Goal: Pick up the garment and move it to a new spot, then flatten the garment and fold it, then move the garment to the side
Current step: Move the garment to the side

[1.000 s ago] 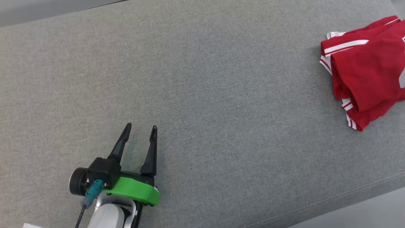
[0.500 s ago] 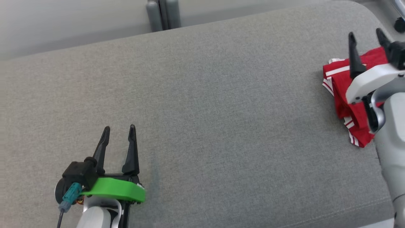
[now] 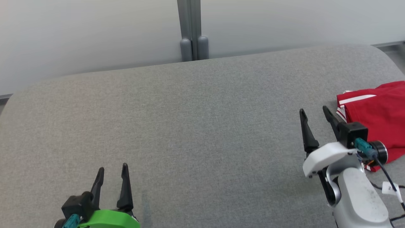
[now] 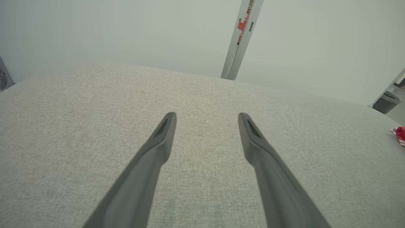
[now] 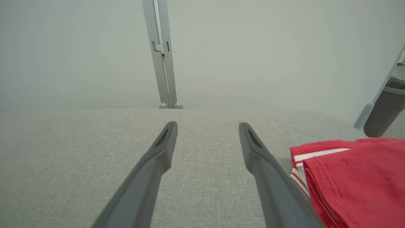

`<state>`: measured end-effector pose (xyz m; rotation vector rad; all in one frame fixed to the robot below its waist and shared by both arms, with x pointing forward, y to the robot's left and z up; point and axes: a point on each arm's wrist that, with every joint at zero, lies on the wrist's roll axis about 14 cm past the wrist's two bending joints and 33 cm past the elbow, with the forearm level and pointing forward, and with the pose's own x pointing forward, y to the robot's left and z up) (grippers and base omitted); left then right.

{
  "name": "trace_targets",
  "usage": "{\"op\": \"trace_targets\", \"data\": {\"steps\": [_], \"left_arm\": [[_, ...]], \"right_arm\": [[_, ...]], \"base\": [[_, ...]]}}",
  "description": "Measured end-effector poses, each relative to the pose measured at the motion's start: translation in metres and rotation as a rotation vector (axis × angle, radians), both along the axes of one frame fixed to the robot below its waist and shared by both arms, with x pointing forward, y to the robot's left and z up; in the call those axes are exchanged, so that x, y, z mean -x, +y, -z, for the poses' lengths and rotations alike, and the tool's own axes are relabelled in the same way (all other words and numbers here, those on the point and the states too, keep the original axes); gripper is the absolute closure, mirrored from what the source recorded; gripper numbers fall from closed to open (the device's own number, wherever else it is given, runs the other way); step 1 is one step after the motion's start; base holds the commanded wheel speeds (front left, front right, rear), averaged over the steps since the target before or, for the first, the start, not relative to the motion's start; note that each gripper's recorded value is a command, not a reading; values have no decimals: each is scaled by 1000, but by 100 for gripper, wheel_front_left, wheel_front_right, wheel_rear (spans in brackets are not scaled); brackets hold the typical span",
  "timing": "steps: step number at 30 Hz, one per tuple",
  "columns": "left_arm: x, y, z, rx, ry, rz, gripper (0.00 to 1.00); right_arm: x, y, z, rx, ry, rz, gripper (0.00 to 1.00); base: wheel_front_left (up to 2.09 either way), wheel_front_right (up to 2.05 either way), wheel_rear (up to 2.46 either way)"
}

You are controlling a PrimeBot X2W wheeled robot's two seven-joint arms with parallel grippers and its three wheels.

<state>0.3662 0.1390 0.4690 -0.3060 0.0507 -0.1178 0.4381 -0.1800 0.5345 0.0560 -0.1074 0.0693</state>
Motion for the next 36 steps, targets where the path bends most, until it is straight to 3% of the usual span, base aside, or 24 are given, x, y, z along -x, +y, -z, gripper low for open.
{"op": "trace_targets", "data": {"steps": [3, 9, 17, 36], "left_arm": [[14, 11, 5, 4, 15, -39, 0], [32, 24, 4, 19, 14, -88, 0], [35, 19, 0, 8, 0, -77, 0], [38, 14, 4, 11, 13, -70, 0]], "right_arm": [[15, 12, 10, -12, 15, -30, 0], [39, 26, 19, -140, 23, -63, 0], [57, 27, 26, -112, 31, -68, 0], [60, 25, 31, -109, 45, -62, 0]], "base": [[0, 0, 0], [0, 0, 0], [0, 0, 0], [0, 0, 0]]}}
